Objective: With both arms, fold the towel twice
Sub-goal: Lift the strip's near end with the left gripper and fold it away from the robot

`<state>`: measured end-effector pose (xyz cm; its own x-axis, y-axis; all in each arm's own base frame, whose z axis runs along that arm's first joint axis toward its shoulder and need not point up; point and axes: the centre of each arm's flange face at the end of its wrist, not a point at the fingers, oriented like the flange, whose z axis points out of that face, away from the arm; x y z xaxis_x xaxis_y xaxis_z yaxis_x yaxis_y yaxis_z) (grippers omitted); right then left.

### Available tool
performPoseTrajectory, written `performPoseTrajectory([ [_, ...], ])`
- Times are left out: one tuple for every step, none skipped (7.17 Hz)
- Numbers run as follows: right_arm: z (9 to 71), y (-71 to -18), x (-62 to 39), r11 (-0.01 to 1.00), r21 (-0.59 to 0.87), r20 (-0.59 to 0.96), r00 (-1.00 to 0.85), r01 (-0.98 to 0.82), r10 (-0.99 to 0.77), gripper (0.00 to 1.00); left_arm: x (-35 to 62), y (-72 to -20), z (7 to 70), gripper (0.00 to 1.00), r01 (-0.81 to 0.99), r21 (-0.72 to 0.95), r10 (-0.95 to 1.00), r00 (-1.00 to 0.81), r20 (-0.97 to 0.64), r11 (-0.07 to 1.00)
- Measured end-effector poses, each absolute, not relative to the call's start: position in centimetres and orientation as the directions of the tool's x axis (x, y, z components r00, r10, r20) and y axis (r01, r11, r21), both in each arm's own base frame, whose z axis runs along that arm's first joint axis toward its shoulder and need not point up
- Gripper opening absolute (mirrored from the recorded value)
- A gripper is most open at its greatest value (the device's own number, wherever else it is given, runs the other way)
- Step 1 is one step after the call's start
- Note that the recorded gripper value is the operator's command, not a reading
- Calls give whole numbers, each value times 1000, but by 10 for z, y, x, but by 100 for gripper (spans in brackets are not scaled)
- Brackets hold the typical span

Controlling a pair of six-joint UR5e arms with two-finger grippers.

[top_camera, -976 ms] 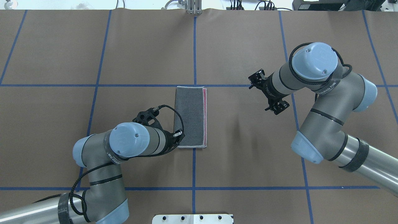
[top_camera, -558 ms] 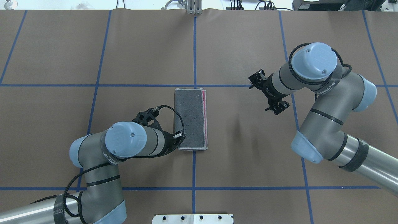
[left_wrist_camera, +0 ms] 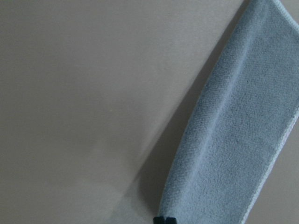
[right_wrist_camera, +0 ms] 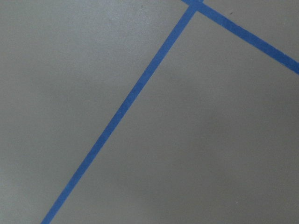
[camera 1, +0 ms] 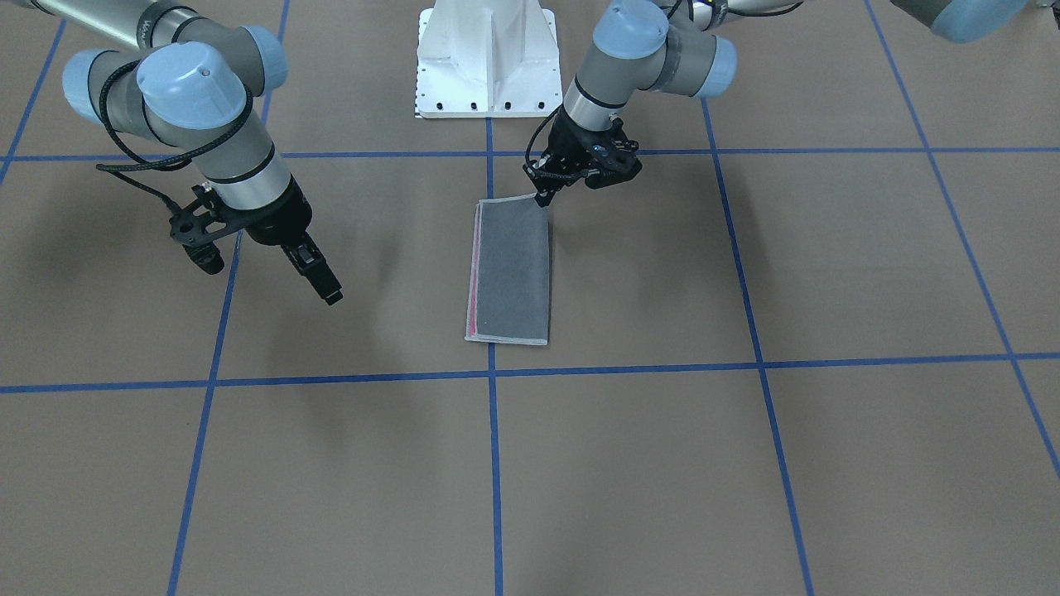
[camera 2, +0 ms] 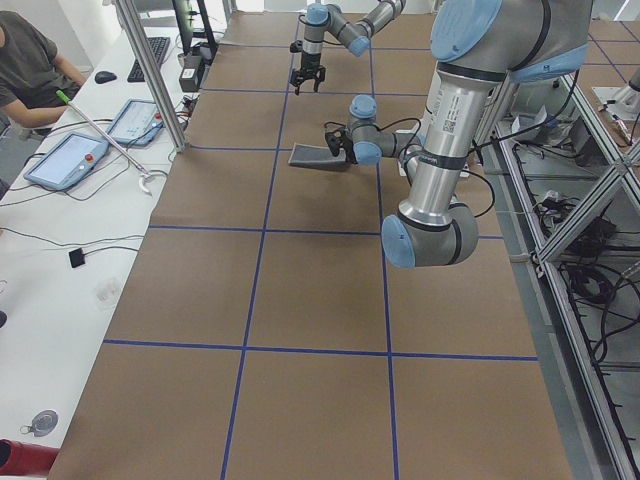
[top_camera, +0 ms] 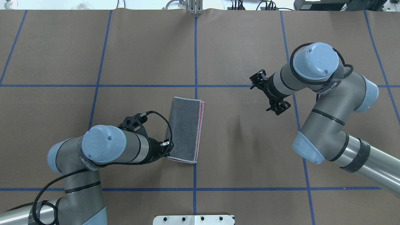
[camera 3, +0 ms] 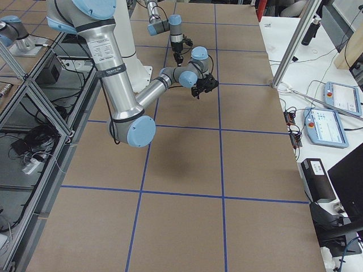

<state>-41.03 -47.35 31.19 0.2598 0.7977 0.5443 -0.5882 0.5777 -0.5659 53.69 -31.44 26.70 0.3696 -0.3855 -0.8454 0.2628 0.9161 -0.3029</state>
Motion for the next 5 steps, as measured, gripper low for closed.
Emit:
performPoseTrajectory([
  [311, -474, -409, 577, -567, 544, 259, -588, 798, 100, 537, -314, 268, 0, 252, -281, -362, 379, -852, 926],
  [311, -477, -405, 573, -568, 545, 252, -590, 800, 100, 539, -316, 269, 0, 251, -270, -352, 384, -854, 930],
  [310, -482, -399, 571, -567, 547, 247, -593, 800, 100, 543, -318, 266, 0, 254, -266, -349, 382, -856, 930],
  [313, -484, -396, 575, -560, 551, 250, -597, 796, 100, 548, -323, 255, 0, 262, -264, -349, 369, -861, 928],
  [317, -486, -393, 576, -554, 551, 255, -601, 795, 100, 552, -328, 244, 0, 278, -259, -349, 352, -869, 925],
])
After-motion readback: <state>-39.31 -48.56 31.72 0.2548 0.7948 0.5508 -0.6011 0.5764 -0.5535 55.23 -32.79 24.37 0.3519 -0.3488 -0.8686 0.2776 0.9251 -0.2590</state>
